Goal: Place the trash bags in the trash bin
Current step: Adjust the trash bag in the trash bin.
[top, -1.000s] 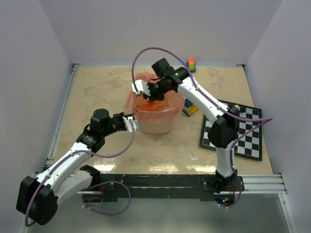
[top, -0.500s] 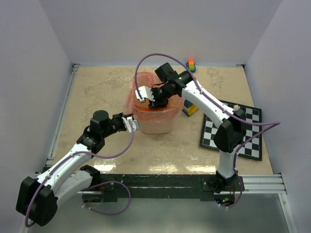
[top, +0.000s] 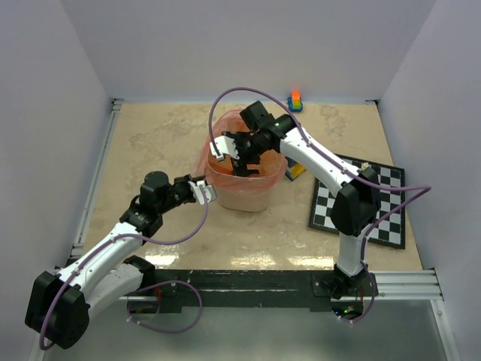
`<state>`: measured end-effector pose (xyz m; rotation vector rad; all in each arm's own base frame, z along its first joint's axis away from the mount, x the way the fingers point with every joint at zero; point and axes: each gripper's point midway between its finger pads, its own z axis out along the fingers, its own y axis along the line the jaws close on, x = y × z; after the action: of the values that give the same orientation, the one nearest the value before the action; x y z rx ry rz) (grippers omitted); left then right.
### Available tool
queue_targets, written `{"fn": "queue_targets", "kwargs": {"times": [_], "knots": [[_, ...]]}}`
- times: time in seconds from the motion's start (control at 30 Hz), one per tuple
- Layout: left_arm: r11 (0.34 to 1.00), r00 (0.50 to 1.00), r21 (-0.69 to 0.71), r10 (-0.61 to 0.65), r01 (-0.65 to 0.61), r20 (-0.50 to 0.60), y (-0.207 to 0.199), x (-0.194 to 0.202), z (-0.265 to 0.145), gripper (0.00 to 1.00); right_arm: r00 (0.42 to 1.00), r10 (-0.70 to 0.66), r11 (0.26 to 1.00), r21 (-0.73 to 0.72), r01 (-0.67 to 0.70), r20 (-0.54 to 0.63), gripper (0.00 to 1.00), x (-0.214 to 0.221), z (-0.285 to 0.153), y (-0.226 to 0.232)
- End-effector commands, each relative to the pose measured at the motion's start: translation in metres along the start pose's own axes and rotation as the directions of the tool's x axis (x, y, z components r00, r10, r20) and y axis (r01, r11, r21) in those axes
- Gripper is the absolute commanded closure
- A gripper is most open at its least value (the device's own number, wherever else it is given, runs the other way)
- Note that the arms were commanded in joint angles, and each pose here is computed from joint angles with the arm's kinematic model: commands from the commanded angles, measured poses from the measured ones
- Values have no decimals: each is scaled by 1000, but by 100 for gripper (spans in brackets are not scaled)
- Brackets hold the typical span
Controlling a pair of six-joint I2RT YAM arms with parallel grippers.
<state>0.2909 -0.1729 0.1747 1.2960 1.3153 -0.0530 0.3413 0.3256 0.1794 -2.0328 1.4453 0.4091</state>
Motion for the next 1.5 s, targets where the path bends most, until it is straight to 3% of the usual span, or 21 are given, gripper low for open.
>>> {"fn": "queue_targets", "kwargs": {"times": [0.0, 0.37, 0.57, 0.73, 1.03, 1.47], "knots": [[999, 1000, -26, -19, 19, 3, 8, -4, -2, 100, 999, -18, 1000, 16, 18, 27, 2, -14, -12, -6], [996, 999, -88, -19, 21, 32, 33, -25, -11, 100, 981, -137, 965, 240, 101, 137, 5, -70, -132, -39], [998, 1000, -64, -12, 11, -6, 26, -14, -9, 100, 943, -19, 898, 420, -129, 331, 14, -64, -185, -116], [998, 1000, -57, -17, 16, -13, 27, -14, -7, 100, 932, -18, 917, 377, -128, 361, 16, -57, -164, -139], [998, 1000, -65, 10, -12, -25, 35, -17, -6, 100, 925, -82, 942, 333, -50, 371, 18, -59, -152, -131], [998, 999, -61, 15, -17, -38, 37, -13, 0, 100, 922, -23, 956, 278, -93, 388, 52, -41, -116, -138]]}}
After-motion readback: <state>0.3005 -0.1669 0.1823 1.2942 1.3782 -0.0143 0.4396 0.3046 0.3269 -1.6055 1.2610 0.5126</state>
